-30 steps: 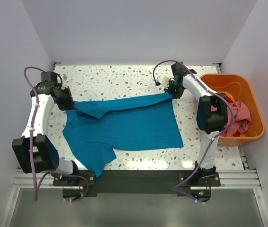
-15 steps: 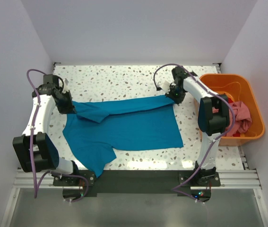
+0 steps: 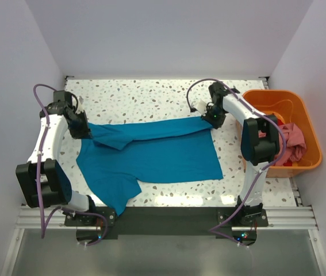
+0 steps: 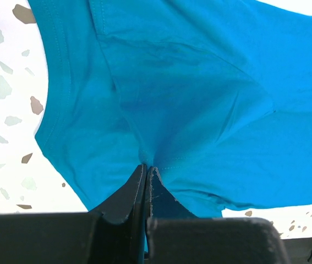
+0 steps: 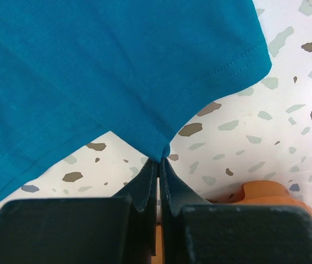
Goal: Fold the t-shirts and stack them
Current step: Fold the tshirt
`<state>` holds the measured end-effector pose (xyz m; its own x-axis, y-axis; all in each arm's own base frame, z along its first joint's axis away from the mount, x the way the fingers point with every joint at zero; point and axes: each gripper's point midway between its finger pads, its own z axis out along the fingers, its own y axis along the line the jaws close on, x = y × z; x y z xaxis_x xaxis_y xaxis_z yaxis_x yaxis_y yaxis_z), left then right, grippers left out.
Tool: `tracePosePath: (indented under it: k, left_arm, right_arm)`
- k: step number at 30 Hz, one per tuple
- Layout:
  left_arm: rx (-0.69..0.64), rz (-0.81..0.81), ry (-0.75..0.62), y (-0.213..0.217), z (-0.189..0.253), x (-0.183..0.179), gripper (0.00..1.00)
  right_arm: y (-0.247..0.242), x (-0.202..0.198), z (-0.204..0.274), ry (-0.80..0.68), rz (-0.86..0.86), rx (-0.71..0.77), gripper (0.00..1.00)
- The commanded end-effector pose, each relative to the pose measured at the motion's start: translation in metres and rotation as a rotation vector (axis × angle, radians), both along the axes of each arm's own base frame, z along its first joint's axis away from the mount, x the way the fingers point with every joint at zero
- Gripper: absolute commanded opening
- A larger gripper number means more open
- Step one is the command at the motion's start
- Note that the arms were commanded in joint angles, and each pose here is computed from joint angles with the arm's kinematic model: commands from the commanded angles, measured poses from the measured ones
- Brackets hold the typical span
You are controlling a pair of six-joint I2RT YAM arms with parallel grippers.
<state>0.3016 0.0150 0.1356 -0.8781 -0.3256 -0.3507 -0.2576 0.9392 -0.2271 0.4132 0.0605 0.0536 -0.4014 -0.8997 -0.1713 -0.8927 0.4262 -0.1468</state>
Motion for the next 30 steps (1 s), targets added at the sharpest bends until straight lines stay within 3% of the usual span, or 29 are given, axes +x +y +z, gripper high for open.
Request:
tracePosePath:
  k: [1, 4, 7, 8, 14, 17, 19, 20, 22, 26, 30]
  left_arm:
    - [0.019, -0.010, -0.009, 0.006, 0.002, 0.002, 0.00]
    - [0.020, -0.021, -0.004, 0.005, 0.001, 0.001, 0.00]
    - [0.005, -0.072, -0.003, 0.000, 0.002, -0.003, 0.17]
    - [0.003, -0.086, -0.009, -0.001, 0.004, -0.004, 0.30]
    - [0.055, -0.202, -0.084, 0.001, 0.022, -0.006, 0.47]
    - [0.037, -0.371, -0.230, -0.013, 0.037, 0.011, 0.46]
    - [0.066, -0.521, -0.315, -0.018, 0.041, 0.024, 0.45]
    - [0.015, -0.611, -0.369, -0.032, 0.048, 0.027, 0.45]
    - [0.018, -0.754, -0.379, -0.039, 0.041, 0.030, 0.45]
    - [0.112, -0.698, -0.320, -0.023, 0.018, 0.061, 0.42]
    - [0.118, -0.651, -0.236, -0.011, -0.008, 0.084, 0.36]
  right_arm:
    - [0.005, -0.007, 0.022, -0.022, 0.035, 0.023, 0.00]
    - [0.005, -0.010, 0.020, -0.005, 0.043, 0.016, 0.00]
    - [0.004, -0.011, 0.023, 0.002, 0.039, 0.009, 0.10]
    - [0.003, -0.010, 0.025, 0.001, 0.035, 0.005, 0.22]
    - [0.006, 0.006, 0.056, -0.040, -0.007, 0.033, 0.49]
    - [0.019, 0.013, 0.065, -0.035, -0.063, 0.090, 0.50]
    - [0.032, 0.016, 0.071, -0.026, -0.076, 0.132, 0.47]
    - [0.039, 0.011, 0.064, 0.018, -0.090, 0.133, 0.45]
    - [0.053, 0.009, 0.061, 0.030, -0.084, 0.140, 0.40]
    - [0.070, 0.012, 0.040, 0.038, -0.132, 0.137, 0.36]
    - [0.073, 0.026, 0.028, 0.015, -0.195, 0.126, 0.34]
